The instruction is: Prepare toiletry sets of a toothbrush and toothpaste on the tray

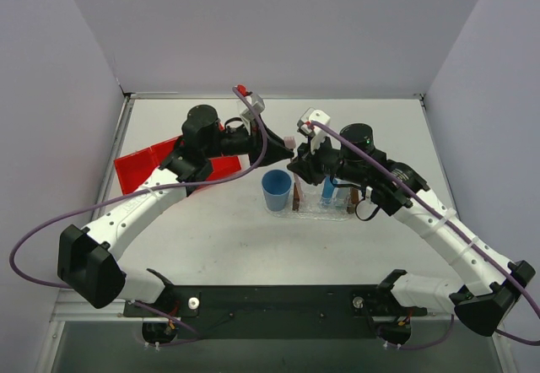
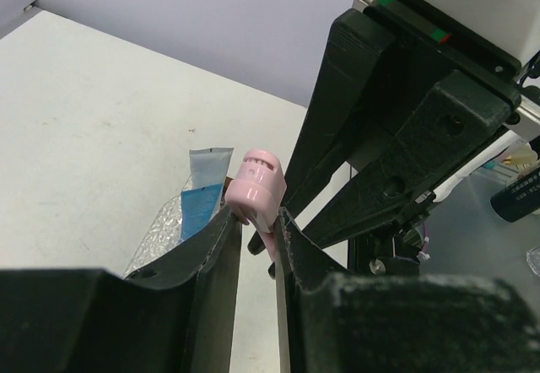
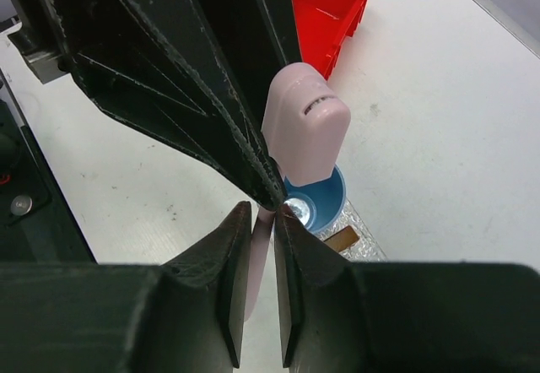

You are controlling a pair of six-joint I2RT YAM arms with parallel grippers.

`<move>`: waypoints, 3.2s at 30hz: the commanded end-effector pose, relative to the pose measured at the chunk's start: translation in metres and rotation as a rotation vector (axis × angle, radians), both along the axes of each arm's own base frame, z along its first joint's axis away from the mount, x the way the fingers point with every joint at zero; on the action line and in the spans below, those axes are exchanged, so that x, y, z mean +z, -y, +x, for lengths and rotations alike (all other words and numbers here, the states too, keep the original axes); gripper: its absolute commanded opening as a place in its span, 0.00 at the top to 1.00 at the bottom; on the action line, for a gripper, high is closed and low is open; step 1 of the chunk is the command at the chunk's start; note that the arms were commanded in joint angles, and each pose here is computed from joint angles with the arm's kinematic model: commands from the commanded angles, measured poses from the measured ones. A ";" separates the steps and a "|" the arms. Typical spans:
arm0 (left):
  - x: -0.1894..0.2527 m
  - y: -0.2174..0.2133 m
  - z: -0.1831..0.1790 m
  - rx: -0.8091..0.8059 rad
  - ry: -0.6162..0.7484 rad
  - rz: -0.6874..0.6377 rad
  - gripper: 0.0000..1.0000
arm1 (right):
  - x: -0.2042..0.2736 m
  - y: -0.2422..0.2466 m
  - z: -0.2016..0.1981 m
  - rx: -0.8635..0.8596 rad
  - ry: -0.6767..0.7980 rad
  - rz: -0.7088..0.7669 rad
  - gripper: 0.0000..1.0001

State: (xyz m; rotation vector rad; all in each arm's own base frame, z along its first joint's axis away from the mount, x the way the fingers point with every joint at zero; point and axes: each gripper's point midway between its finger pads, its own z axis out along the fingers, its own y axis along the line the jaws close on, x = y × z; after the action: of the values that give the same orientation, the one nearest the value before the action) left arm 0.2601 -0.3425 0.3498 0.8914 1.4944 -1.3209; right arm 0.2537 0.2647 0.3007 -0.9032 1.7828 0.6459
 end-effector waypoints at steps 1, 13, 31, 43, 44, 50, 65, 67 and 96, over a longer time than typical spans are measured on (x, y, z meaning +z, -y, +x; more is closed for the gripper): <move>0.025 -0.002 -0.012 -0.027 0.072 -0.046 1.00 | 0.020 -0.003 -0.001 0.017 0.030 0.058 0.92; 0.033 -0.005 -0.019 -0.049 0.083 -0.058 0.49 | 0.019 0.004 0.004 -0.011 0.028 0.076 1.00; 0.032 -0.073 0.008 0.162 0.121 0.023 0.15 | -0.002 0.034 0.040 -0.163 0.178 0.166 1.00; 0.022 -0.126 0.041 0.358 0.104 0.035 0.16 | -0.040 0.044 0.058 -0.252 0.284 0.218 1.00; 0.020 -0.130 0.044 0.373 0.104 0.036 0.16 | -0.046 0.045 0.058 -0.257 0.284 0.221 1.00; 0.009 -0.134 0.050 0.388 0.087 0.038 0.16 | -0.064 0.048 0.066 -0.292 0.285 0.205 1.00; -0.003 -0.135 0.052 0.382 0.057 0.036 0.17 | -0.103 0.055 0.077 -0.358 0.240 0.143 1.00; -0.006 -0.134 0.053 0.379 0.051 0.038 0.17 | -0.105 0.055 0.078 -0.360 0.238 0.134 1.00; -0.009 -0.134 0.053 0.373 0.047 0.037 0.18 | -0.134 0.048 0.081 -0.384 0.226 0.070 1.00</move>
State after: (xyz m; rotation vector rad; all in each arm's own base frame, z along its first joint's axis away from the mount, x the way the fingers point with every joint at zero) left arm 0.3131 -0.2084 0.3283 0.5943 1.6269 -0.9997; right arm 0.3279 0.2121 0.1511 -0.5603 1.7320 0.3459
